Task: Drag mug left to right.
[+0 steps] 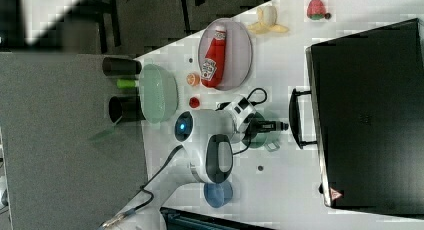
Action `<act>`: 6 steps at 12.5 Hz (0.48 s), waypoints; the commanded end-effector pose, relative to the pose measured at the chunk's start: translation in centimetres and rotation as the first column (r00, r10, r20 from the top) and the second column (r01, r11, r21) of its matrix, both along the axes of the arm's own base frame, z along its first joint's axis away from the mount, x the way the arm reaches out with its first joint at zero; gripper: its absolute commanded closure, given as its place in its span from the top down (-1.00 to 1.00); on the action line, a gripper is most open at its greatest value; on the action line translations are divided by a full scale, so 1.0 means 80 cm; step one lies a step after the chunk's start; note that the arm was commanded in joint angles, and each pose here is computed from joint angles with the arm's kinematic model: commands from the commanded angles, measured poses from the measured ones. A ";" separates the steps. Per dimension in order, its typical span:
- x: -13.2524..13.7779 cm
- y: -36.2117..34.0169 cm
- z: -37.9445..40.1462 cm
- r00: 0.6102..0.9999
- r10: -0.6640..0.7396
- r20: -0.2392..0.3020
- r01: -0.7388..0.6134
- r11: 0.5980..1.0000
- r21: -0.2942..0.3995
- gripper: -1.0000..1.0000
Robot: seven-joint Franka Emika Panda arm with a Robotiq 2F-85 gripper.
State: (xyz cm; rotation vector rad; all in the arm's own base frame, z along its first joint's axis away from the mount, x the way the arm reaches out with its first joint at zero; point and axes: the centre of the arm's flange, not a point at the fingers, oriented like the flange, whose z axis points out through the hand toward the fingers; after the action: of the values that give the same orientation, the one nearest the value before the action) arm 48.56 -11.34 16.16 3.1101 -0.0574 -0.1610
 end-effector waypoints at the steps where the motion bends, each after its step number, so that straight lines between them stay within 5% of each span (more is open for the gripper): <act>1: 0.026 -0.003 0.099 0.997 -0.012 0.079 0.016 0.998 -0.059 0.53; 3: 0.031 0.016 0.175 0.978 -0.177 0.110 0.184 0.981 -0.054 0.98; 4: 0.036 0.031 0.217 0.944 -0.300 0.140 0.307 0.951 -0.029 1.00; 6: 0.042 0.071 0.300 0.823 -0.540 0.176 0.543 0.839 0.038 1.00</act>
State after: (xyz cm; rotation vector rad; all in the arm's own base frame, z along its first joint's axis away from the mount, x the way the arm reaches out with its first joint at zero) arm 50.99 -8.59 37.62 3.0291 -0.7121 0.0390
